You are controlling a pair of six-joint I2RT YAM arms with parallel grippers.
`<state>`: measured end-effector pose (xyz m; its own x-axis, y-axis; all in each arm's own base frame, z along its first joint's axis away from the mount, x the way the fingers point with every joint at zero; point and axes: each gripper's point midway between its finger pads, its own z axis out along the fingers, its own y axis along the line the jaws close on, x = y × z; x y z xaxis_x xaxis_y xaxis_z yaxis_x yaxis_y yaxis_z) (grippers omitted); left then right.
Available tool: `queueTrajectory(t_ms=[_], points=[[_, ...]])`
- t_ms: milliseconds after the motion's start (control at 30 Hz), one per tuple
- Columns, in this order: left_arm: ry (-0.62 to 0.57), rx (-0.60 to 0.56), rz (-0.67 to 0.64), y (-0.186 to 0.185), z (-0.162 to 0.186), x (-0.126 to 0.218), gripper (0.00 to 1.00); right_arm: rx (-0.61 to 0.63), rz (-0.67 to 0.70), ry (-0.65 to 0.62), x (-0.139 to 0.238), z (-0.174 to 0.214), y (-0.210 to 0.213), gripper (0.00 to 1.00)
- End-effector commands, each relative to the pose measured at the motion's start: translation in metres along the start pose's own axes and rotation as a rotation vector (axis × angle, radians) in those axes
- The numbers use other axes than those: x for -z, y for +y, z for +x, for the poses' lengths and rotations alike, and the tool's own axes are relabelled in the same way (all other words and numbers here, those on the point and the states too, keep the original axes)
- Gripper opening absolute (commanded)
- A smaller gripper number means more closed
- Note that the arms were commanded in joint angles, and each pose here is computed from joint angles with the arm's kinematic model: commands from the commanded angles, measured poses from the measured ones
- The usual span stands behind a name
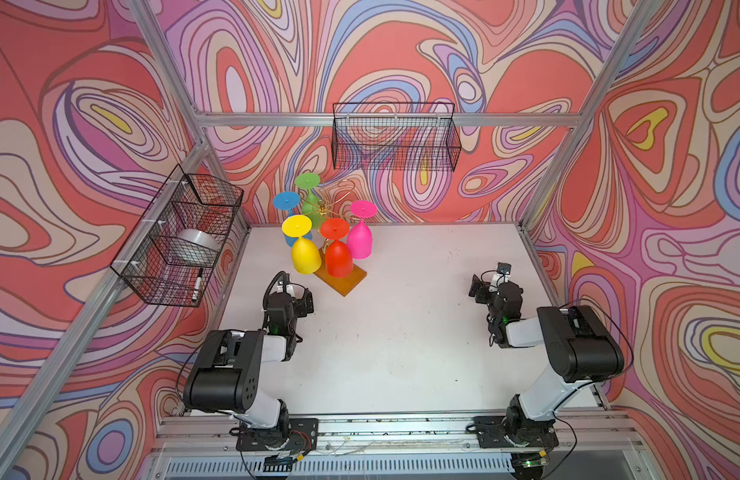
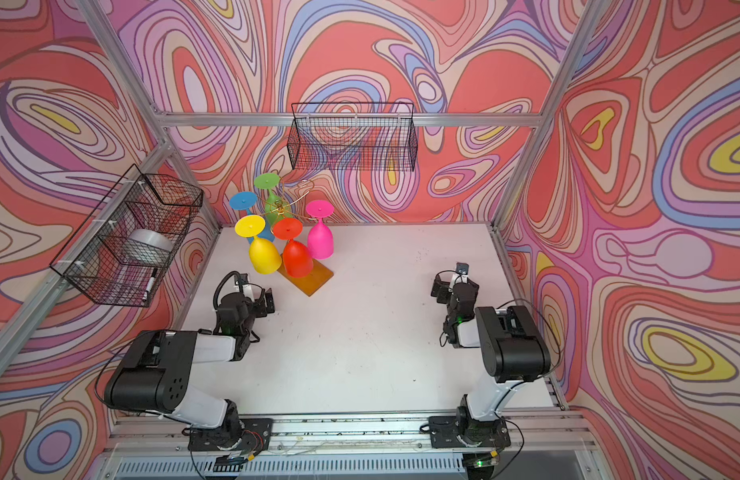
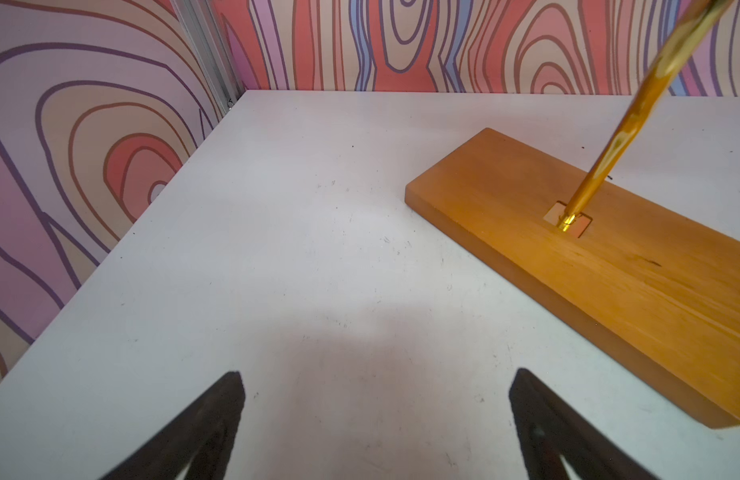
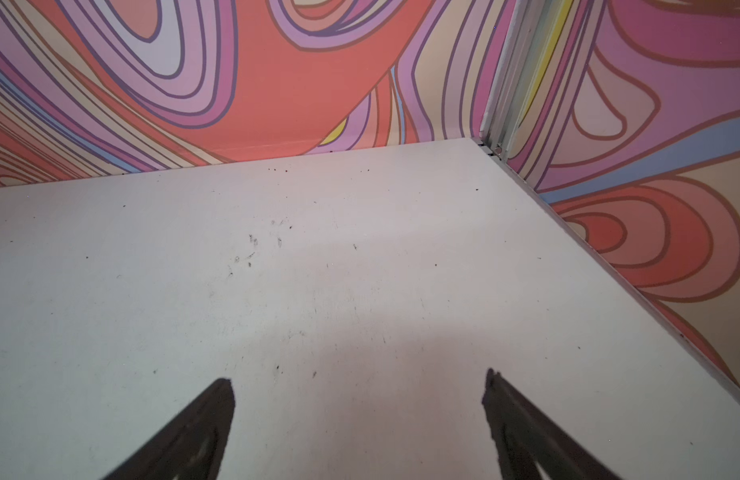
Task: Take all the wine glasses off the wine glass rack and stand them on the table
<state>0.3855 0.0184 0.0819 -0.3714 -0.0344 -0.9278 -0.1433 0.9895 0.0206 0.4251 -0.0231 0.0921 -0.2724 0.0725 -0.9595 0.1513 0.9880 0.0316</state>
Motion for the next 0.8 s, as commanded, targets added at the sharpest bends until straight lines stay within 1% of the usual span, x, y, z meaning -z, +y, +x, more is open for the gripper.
queueTrajectory(t_ms=[0,767], points=[[-0.028,-0.012,-0.008,0.0001,-0.0089,-0.0026,1.00,0.008,-0.012,0.005,-0.0014,0.0014,0.0036,0.98],[-0.024,-0.011,-0.008,0.0000,-0.0090,-0.0033,1.00,0.007,-0.014,0.005,-0.0018,0.0013,0.0039,0.98]])
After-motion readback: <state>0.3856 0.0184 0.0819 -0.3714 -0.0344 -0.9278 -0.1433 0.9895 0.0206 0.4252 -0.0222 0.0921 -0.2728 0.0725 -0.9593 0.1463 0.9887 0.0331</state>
